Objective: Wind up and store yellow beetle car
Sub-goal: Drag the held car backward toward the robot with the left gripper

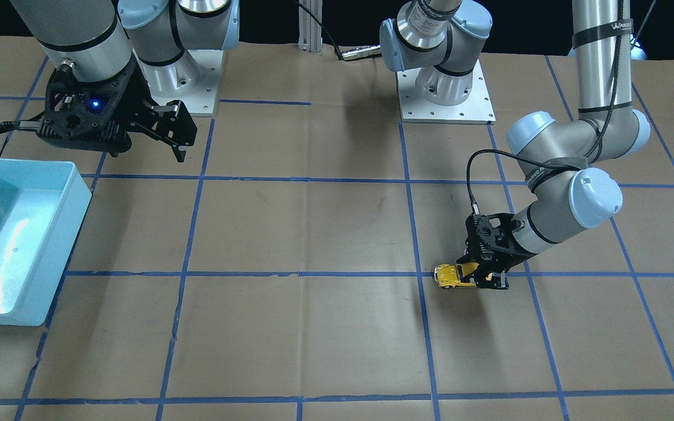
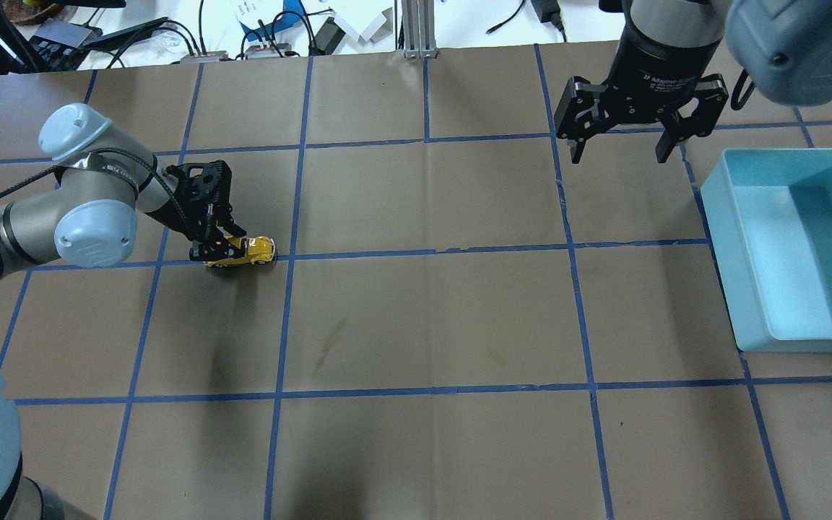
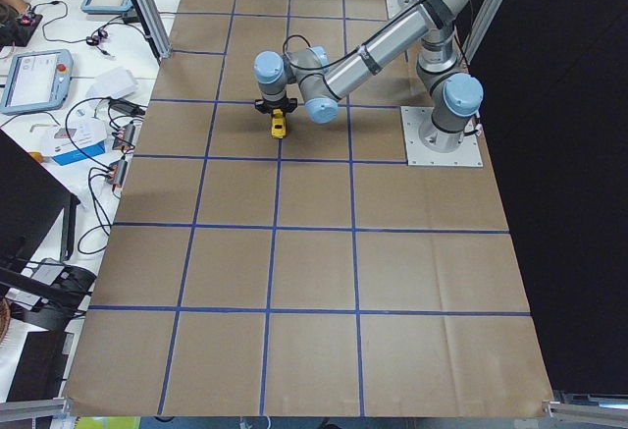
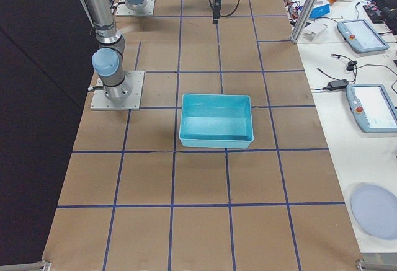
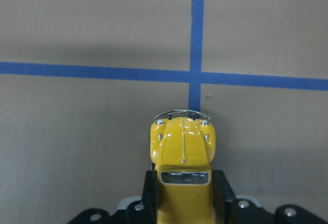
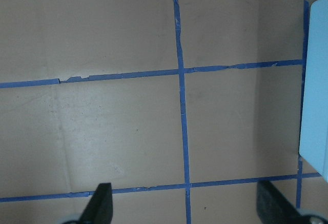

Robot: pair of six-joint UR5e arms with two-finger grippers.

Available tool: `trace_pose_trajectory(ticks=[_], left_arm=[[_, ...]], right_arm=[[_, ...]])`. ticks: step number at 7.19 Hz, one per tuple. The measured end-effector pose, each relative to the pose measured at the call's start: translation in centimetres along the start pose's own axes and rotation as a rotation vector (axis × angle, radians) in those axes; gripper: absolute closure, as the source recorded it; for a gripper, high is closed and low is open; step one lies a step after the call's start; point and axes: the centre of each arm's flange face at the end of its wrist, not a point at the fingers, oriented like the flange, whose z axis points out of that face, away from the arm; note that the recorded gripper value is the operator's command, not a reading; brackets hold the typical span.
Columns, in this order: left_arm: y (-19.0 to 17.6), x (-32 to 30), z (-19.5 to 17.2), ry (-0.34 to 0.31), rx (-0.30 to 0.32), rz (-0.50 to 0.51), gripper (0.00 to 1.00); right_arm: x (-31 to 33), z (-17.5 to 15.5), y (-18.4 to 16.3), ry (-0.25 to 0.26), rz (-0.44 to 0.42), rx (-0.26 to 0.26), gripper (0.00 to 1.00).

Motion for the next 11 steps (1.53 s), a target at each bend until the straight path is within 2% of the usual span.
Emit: trace_pose_trajectory(ticks=[7, 11], left_arm=[[0.4, 0.1, -0.5, -0.013, 0.014, -0.003, 0.78], [2.8, 0.3, -1.0, -0.016, 0.028, 0.002, 0.78]], right_arm=[[0.0, 0.0, -0.1, 0.002, 0.000, 0.001, 0.00], [-0.1, -0.2, -0.2, 0.004, -0.006, 0.009, 0.00]])
